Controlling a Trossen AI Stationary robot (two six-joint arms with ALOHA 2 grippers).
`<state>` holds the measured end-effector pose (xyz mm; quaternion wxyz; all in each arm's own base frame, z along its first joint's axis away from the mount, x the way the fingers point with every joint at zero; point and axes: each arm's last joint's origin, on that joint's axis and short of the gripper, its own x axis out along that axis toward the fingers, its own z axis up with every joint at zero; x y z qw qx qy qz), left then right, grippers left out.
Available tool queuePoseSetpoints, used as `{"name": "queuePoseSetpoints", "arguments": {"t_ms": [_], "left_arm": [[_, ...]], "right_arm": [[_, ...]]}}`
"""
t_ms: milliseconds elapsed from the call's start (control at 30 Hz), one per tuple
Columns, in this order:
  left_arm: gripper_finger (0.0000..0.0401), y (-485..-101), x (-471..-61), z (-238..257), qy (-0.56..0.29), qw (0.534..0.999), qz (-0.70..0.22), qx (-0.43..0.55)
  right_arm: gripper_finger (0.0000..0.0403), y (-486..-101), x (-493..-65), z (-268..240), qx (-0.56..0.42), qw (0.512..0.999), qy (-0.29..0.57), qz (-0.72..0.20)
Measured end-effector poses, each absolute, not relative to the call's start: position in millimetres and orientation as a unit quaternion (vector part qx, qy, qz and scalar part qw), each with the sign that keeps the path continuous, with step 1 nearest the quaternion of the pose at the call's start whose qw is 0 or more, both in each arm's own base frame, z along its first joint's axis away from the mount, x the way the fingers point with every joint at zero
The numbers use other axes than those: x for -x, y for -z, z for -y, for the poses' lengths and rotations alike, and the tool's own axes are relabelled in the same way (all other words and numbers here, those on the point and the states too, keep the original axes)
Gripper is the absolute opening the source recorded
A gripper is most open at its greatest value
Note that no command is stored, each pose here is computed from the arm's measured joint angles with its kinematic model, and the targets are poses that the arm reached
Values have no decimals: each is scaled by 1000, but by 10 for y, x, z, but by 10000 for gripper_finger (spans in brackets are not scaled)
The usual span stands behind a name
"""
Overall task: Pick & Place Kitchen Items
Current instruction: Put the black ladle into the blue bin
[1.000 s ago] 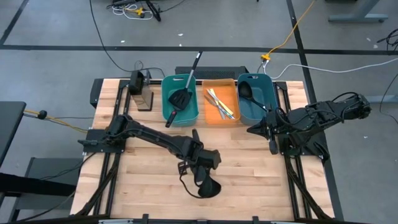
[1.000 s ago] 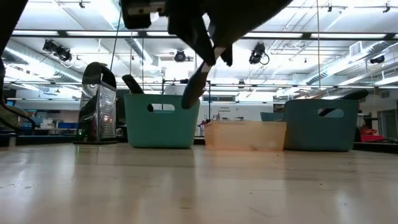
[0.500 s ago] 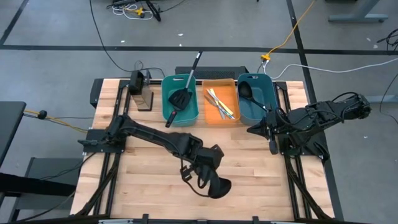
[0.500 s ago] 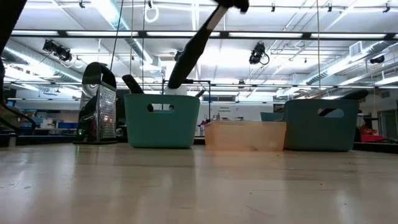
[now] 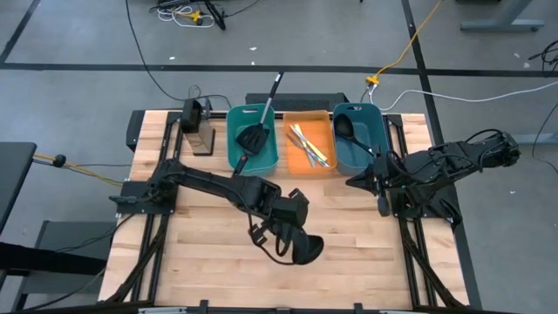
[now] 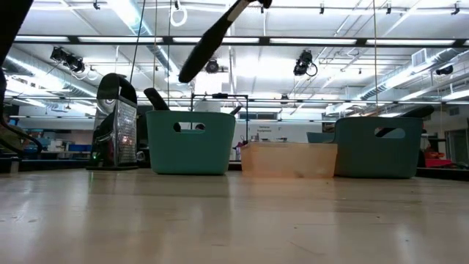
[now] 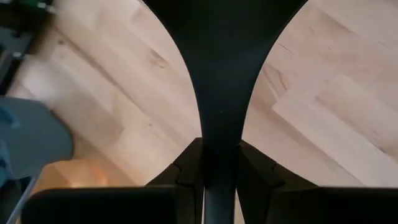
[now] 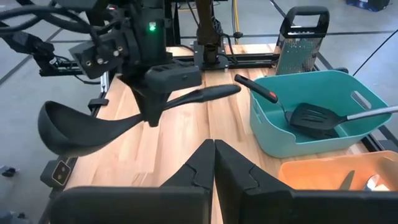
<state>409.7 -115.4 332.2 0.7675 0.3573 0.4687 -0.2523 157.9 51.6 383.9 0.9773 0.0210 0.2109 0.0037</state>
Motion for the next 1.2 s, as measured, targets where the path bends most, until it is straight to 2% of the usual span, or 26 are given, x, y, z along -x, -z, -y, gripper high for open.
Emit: {"name": "queuePoseSetpoints", "arguments": {"t_ms": [500, 833, 1200], "left_arm": [[68, -3879, -3909, 844, 187, 794, -460, -350], [68, -4315, -3662, 579, 113, 852, -410, -306], [68, -4594, -3482, 327, 56, 884, -368, -284]], "right_arm": [[16, -3849, -1583, -516, -23, 978, -4, -206], [16, -3886, -1598, -522, -13, 982, -8, -187], [16, -3914, -1608, -525, -6, 985, -11, -172]]}}
